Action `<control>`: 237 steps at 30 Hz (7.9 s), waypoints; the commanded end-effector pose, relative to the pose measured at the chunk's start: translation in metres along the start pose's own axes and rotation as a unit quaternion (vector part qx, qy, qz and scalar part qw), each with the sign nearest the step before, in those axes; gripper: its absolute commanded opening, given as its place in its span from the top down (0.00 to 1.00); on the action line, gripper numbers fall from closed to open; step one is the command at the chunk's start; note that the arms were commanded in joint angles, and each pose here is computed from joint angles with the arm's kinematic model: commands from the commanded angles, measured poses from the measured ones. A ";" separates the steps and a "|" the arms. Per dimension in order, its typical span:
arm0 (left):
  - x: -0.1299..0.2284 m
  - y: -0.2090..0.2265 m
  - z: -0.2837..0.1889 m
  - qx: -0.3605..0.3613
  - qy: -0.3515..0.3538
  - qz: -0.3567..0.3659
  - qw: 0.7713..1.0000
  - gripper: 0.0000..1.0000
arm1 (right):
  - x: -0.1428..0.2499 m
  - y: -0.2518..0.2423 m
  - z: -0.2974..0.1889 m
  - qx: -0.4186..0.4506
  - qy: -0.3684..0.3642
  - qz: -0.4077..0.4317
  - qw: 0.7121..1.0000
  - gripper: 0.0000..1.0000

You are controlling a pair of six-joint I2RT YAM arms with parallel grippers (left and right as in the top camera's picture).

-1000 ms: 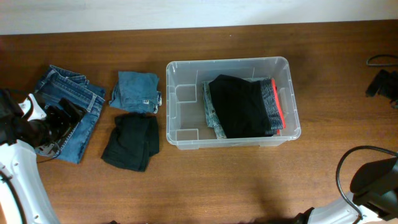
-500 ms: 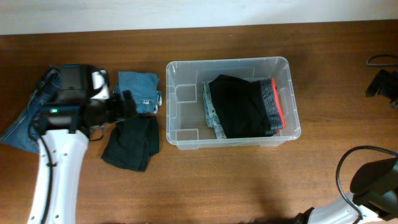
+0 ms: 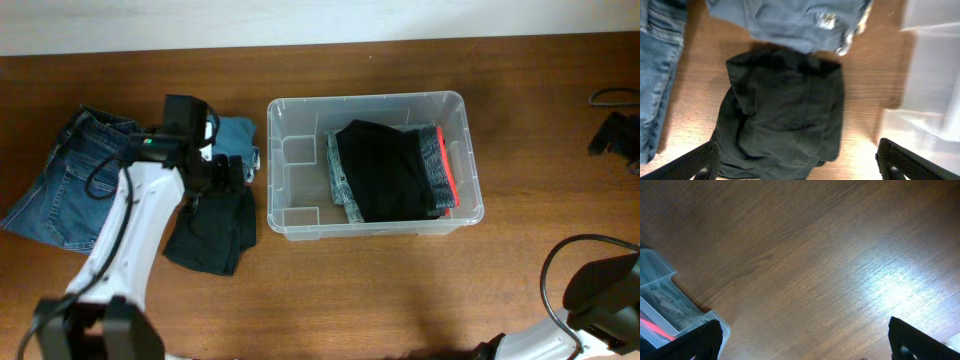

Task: Pack container
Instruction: 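Grasp the dark green garment with the left gripper, then lift the dark green garment and carry it into the container, then press the dark green garment down into the container's left side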

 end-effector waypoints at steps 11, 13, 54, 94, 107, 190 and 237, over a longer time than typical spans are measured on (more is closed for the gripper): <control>0.024 0.009 0.069 -0.053 0.123 0.012 0.991 0.01 | -0.002 -0.002 -0.008 0.005 -0.014 0.004 1.000 0.02; 0.026 0.010 0.076 -0.055 0.131 0.013 0.990 0.00 | -0.002 -0.002 -0.008 0.005 -0.014 0.004 1.000 0.01; 0.035 0.016 0.095 -0.092 0.197 0.020 0.976 0.99 | -0.002 -0.001 -0.008 0.005 -0.014 0.004 1.000 0.02; -0.018 -0.181 -0.086 0.104 -0.017 0.080 0.991 0.99 | -0.002 -0.002 -0.008 0.005 -0.014 0.004 1.000 0.02; 0.009 -0.197 -0.041 0.067 0.029 0.083 0.994 1.00 | -0.002 -0.002 -0.008 0.005 -0.014 0.004 1.000 0.02; 0.021 -0.177 0.038 -0.033 0.038 0.075 0.996 0.04 | -0.002 -0.002 -0.008 0.005 -0.014 0.004 1.000 0.01; 0.021 -0.177 0.042 0.006 0.058 0.073 0.996 0.81 | -0.002 -0.002 -0.008 0.005 -0.014 0.004 1.000 0.02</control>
Point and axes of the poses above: each gripper's point midway between its finger pads, its own z axis out along the fingers, its own y axis along the line the jaws close on, x = y × z, the point moved 4 cm from there along -z, back along the fingers, and after that the axes turned 5 degrees about -z, right-handed, at the moved point
